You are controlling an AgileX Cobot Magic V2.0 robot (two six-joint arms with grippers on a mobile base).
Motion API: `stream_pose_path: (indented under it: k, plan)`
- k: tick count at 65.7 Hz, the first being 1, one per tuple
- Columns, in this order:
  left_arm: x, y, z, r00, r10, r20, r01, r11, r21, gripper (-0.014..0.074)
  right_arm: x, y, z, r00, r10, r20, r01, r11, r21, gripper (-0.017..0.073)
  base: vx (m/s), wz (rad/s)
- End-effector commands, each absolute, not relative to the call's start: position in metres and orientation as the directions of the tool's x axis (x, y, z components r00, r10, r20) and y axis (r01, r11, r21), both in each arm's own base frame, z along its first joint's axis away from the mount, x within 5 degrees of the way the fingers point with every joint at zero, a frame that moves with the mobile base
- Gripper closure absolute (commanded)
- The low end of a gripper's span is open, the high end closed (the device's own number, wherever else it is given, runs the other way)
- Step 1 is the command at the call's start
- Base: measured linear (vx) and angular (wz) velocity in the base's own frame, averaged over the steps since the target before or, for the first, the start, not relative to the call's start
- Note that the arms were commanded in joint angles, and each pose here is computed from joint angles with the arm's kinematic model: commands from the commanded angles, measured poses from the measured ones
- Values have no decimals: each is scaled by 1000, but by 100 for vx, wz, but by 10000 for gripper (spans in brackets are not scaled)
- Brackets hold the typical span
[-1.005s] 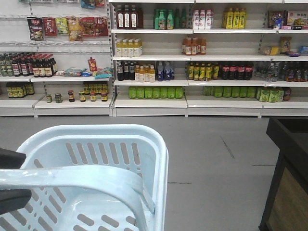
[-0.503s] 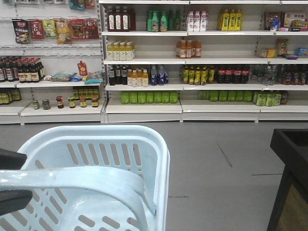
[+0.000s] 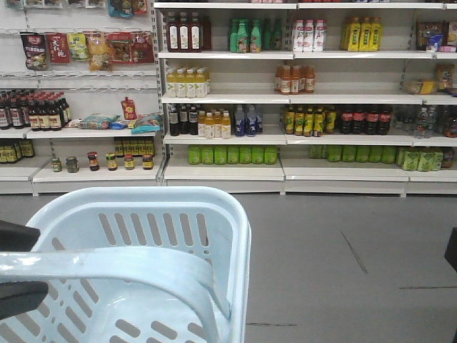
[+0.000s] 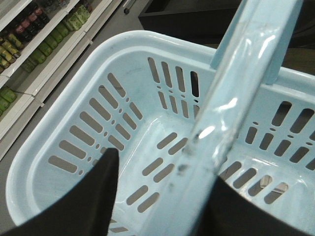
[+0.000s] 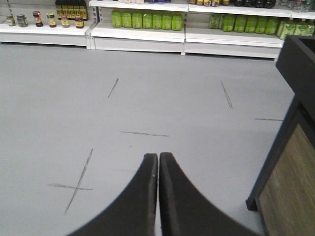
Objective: Pick three apples into basket with both arms
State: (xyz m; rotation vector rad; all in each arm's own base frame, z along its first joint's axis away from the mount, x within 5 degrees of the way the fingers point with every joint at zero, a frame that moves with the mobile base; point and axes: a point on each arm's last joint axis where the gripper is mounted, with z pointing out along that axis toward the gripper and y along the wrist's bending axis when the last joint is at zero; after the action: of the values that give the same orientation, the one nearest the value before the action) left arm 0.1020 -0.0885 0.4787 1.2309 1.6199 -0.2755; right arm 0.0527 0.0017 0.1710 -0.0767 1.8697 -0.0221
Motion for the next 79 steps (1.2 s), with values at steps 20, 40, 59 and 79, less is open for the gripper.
stream_pose_path:
  k: [20, 40, 59, 79]
  plan:
    - [99, -89, 496, 119, 483, -867, 781, 494, 383, 601, 54, 1, 177, -230, -69, -971, -30, 998, -63, 564, 32, 10]
    - [99, -89, 496, 119, 483, -868, 781, 494, 382, 601, 54, 1, 177, -230, -69, -971, -30, 998, -63, 564, 28, -9]
    - [99, -89, 496, 119, 483, -868, 781, 494, 382, 601, 54, 1, 177, -230, -69, -971, -30, 998, -63, 564, 24, -42]
    - [100, -89, 496, 120, 479, -870, 780, 497, 381, 601, 55, 1, 177, -230, -72, -971, -31, 997, -67, 564, 23, -76]
